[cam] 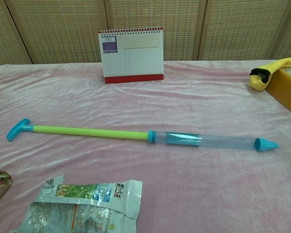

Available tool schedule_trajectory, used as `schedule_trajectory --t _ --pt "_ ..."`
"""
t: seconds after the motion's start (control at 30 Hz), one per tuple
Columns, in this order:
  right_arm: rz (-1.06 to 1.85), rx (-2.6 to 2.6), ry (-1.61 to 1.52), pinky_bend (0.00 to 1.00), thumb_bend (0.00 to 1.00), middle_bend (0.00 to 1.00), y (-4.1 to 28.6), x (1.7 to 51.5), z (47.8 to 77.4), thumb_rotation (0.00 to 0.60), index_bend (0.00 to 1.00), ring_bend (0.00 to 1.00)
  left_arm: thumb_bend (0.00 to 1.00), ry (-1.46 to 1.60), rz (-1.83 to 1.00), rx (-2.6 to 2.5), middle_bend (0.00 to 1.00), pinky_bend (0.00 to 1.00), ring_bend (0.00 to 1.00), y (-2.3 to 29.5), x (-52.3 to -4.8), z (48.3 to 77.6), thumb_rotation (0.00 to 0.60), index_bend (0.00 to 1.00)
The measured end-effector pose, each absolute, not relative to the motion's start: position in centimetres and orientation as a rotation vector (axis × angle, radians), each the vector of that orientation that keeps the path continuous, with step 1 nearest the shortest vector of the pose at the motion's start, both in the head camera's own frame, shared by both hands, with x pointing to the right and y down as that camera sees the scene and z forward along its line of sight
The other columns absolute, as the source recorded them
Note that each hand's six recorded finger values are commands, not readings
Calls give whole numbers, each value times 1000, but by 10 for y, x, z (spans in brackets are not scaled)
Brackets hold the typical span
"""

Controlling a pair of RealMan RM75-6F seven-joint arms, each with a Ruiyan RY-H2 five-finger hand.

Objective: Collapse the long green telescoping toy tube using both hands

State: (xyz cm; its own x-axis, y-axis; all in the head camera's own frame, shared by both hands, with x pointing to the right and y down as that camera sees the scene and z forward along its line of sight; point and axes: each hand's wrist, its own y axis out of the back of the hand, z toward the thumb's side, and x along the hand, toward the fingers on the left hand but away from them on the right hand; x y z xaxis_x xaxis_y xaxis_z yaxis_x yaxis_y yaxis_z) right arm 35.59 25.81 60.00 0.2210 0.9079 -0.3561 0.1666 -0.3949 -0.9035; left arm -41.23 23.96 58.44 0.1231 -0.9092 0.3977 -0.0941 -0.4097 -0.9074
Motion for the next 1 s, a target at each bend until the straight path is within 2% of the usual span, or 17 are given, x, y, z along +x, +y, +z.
schedule_trajectory --t 0.83,0.9,0.93,1.0 --pt "1239 -1752 -1027 0 175 0 256 359 598 600 0 0 206 984 -1396 -1670 4 17 9 235 -409 590 600 0" --pt "1238 -1757 -1031 0 175 0 256 359 598 600 0 0 219 971 -1401 -1655 120 165 131 230 -409 589 600 0" --pt "1236 -1759 -1032 0 175 0 256 358 597 600 0 0 228 968 -1405 -1645 249 286 252 226 -409 588 600 3" --pt "1233 -1762 -1033 0 175 0 256 358 596 600 0 0 235 971 -1416 -1627 466 451 438 215 -408 586 600 22"
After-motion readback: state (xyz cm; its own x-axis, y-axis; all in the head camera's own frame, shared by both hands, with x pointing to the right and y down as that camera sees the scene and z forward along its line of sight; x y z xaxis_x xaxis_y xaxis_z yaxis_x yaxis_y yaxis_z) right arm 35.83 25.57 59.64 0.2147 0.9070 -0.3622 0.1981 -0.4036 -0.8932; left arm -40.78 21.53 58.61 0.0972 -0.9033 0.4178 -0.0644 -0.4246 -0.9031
